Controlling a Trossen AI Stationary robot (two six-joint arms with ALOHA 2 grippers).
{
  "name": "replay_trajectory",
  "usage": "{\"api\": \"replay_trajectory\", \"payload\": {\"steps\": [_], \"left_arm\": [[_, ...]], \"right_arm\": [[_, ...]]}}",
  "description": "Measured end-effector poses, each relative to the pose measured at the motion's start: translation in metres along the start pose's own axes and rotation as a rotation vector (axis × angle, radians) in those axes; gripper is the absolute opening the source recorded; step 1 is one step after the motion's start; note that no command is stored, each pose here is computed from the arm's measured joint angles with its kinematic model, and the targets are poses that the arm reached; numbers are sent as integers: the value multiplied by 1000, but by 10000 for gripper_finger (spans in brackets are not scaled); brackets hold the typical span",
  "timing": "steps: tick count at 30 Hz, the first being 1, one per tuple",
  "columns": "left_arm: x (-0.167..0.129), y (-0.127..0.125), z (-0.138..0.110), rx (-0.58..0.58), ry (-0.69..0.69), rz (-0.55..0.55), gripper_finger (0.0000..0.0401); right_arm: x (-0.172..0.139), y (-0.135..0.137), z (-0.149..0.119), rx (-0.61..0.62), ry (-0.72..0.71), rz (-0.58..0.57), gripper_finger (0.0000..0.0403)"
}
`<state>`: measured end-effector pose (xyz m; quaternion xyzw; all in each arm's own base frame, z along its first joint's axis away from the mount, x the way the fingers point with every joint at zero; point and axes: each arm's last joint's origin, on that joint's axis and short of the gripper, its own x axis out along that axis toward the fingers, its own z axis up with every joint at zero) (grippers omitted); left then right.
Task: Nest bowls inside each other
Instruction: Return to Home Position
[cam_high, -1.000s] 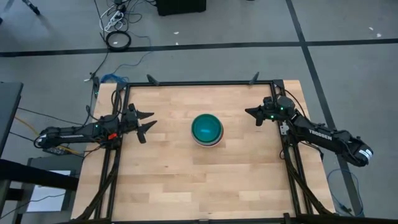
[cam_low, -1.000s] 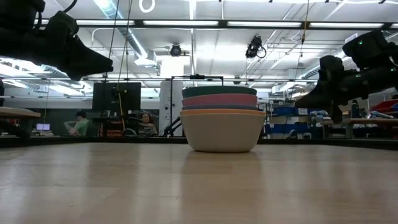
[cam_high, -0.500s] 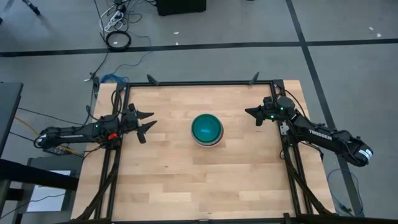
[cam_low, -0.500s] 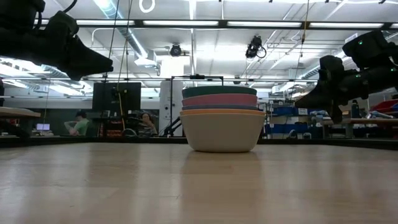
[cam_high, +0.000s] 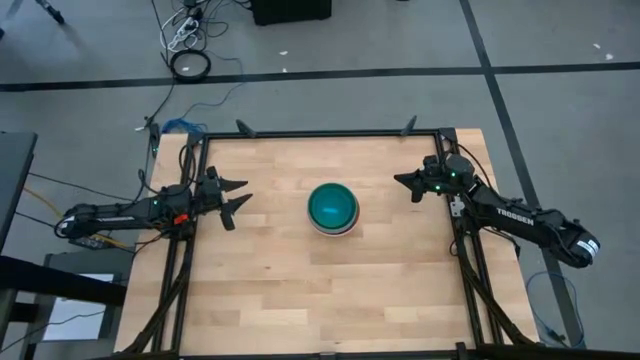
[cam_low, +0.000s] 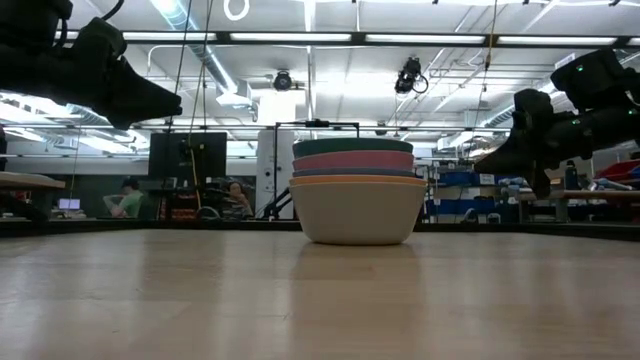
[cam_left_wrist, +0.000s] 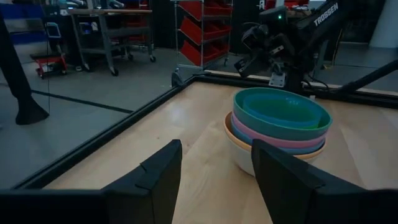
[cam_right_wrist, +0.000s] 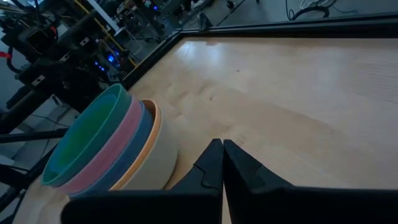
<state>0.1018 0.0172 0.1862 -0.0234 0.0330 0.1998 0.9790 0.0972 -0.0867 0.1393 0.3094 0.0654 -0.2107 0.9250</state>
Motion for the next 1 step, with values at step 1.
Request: {"api": "replay_trajectory", "payload": {"steps": [1], "left_arm": [[0,0,0,0,0,0,202]], "right_arm": [[0,0,0,0,0,0,1]]}}
